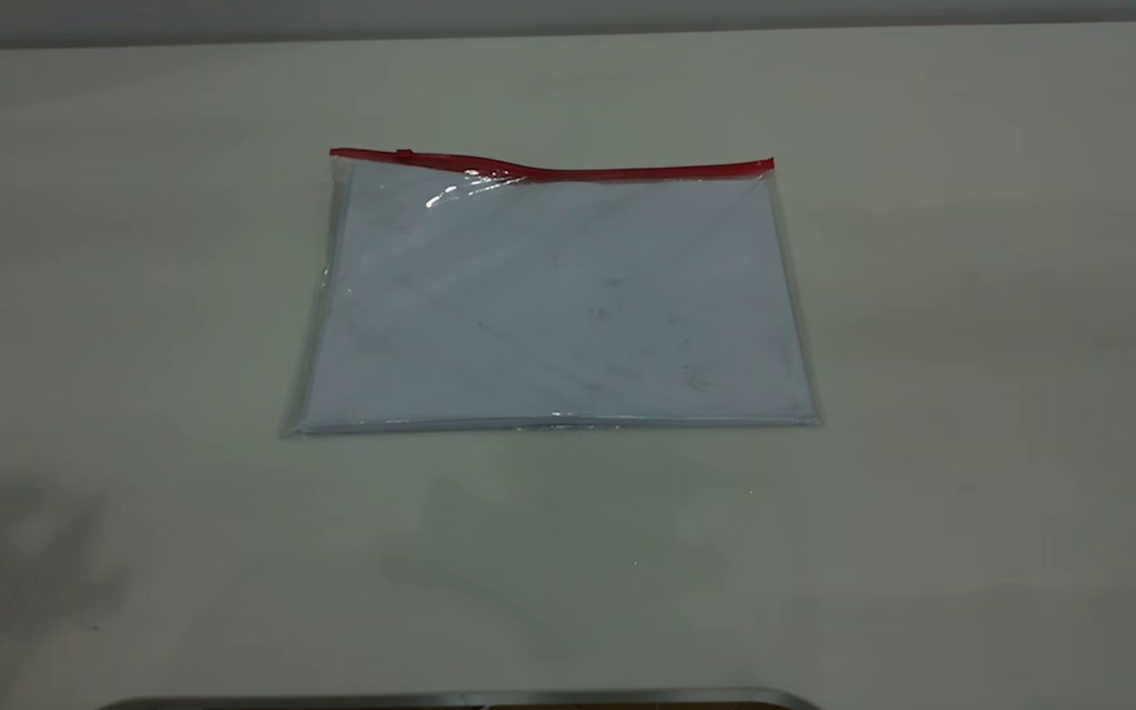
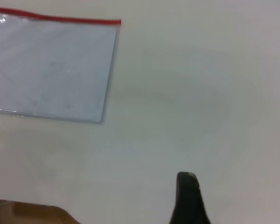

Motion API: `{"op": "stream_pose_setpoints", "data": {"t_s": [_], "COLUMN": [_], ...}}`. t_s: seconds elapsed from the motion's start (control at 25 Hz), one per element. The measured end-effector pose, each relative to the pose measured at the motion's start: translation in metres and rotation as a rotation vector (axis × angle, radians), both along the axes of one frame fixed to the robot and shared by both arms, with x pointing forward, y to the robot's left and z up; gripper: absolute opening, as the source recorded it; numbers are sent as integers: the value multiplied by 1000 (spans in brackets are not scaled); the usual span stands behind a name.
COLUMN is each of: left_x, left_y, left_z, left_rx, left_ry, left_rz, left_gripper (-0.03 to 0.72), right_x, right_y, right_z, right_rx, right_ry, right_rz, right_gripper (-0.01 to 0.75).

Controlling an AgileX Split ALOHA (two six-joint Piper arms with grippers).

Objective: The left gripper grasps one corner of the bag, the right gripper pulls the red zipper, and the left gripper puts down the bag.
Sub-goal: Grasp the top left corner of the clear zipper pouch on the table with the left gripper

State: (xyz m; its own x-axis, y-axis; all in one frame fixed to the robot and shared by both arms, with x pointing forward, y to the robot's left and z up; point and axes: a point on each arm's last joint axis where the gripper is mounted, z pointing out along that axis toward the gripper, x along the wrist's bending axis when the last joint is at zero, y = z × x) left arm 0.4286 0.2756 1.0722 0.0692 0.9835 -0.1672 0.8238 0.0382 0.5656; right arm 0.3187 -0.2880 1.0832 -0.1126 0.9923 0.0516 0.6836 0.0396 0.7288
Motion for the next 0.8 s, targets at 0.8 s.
{"op": "stream_pose_setpoints", "data": {"t_s": [0.8], "left_x": [226], "left_y": [-27], "left_z": [-191], "left_rx": [-22], "left_ry": [340], "left_rz": [-199], "left_gripper": [581], "right_x": [111], "right_y": [-2], "right_z": [-49], "right_rx": [-19], "right_ry": [166], "right_rz": [-8], "right_gripper": [575]}}
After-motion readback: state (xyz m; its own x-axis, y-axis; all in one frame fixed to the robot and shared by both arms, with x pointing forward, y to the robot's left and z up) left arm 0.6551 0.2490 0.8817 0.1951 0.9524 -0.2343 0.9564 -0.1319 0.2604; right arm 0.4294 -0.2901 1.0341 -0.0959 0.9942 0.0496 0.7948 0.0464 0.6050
